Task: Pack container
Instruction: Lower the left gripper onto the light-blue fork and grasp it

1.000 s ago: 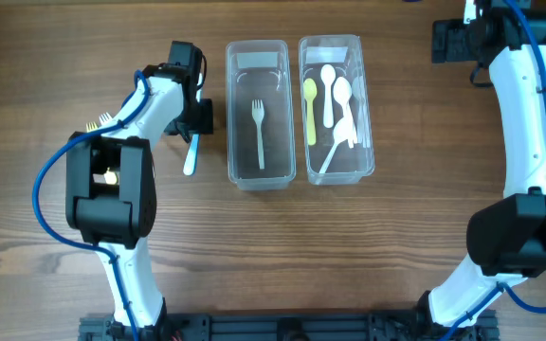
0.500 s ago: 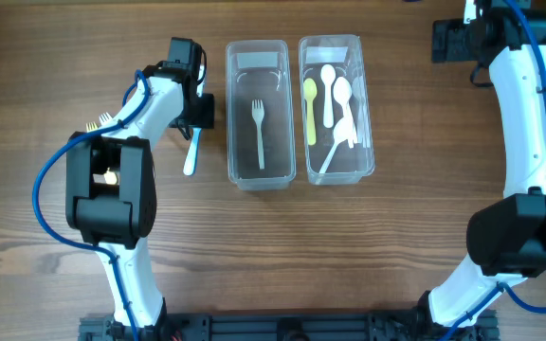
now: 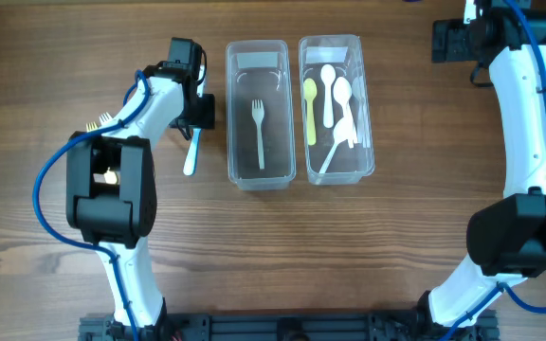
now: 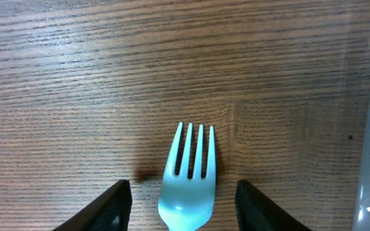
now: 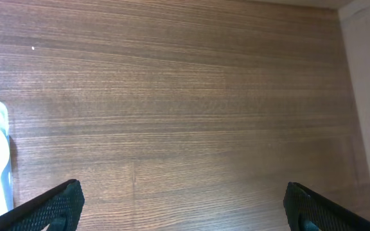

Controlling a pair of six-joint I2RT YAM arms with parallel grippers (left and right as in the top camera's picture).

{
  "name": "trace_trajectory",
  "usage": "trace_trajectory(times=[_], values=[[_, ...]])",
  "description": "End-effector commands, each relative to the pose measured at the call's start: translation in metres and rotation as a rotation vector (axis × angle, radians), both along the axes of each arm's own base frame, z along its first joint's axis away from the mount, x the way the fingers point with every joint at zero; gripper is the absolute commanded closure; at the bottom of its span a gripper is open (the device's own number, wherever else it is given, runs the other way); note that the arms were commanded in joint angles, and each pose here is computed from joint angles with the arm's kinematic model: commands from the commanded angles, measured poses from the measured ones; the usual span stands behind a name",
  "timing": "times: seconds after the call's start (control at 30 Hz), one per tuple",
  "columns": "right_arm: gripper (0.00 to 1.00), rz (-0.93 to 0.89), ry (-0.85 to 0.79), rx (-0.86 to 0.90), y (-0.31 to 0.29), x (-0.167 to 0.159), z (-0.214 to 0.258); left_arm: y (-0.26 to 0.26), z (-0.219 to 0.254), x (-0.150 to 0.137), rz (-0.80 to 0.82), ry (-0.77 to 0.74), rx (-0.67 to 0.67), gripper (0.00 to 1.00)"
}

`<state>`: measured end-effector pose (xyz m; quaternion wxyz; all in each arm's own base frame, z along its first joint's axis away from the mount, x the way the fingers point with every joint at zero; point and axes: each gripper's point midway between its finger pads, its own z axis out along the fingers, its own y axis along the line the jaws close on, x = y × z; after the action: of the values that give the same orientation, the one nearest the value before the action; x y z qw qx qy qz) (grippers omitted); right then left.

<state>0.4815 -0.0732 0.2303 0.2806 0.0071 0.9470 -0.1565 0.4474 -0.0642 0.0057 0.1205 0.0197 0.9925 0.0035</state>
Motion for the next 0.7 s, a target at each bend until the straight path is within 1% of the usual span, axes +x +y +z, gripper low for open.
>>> trace_trajectory(times=[0.0,0.13,0.17,0.2,0.27,0.33,0.43,0.53,0.67], values=[[0.00,-0.004,-0.007,-0.018,-0.002,0.002,0.003,0.000,-0.016,-0.007,-0.012,0.045,-0.003,0.45],[0.00,-0.004,-0.007,-0.018,-0.002,0.002,0.003,0.000,-0.016,-0.007,-0.011,0.048,-0.003,0.44],[0.00,-0.004,-0.007,-0.017,-0.002,0.002,0.003,0.000,-0.016,-0.008,-0.012,0.050,-0.002,0.46],[0.00,-0.004,-0.007,-0.018,-0.002,0.002,0.003,0.000,-0.016,-0.008,-0.011,0.051,-0.002,0.53],[0.00,-0.004,-0.007,-0.018,-0.002,0.002,0.003,0.000,-0.016,-0.008,-0.011,0.051,-0.002,0.72],[0.00,-0.004,-0.007,-0.017,-0.002,0.002,0.003,0.000,-0.016,-0.009,-0.011,0.053,-0.002,0.77],[0.00,-0.004,-0.007,-0.018,-0.002,0.002,0.003,0.001,-0.017,-0.012,-0.011,0.066,0.000,0.76],[0.00,-0.004,-0.007,-0.017,-0.002,0.002,0.003,0.001,-0.017,-0.015,-0.011,0.080,0.003,0.72],[0.00,-0.004,-0.007,-0.017,-0.002,0.002,0.003,0.004,-0.015,-0.020,-0.010,0.096,0.012,0.72]])
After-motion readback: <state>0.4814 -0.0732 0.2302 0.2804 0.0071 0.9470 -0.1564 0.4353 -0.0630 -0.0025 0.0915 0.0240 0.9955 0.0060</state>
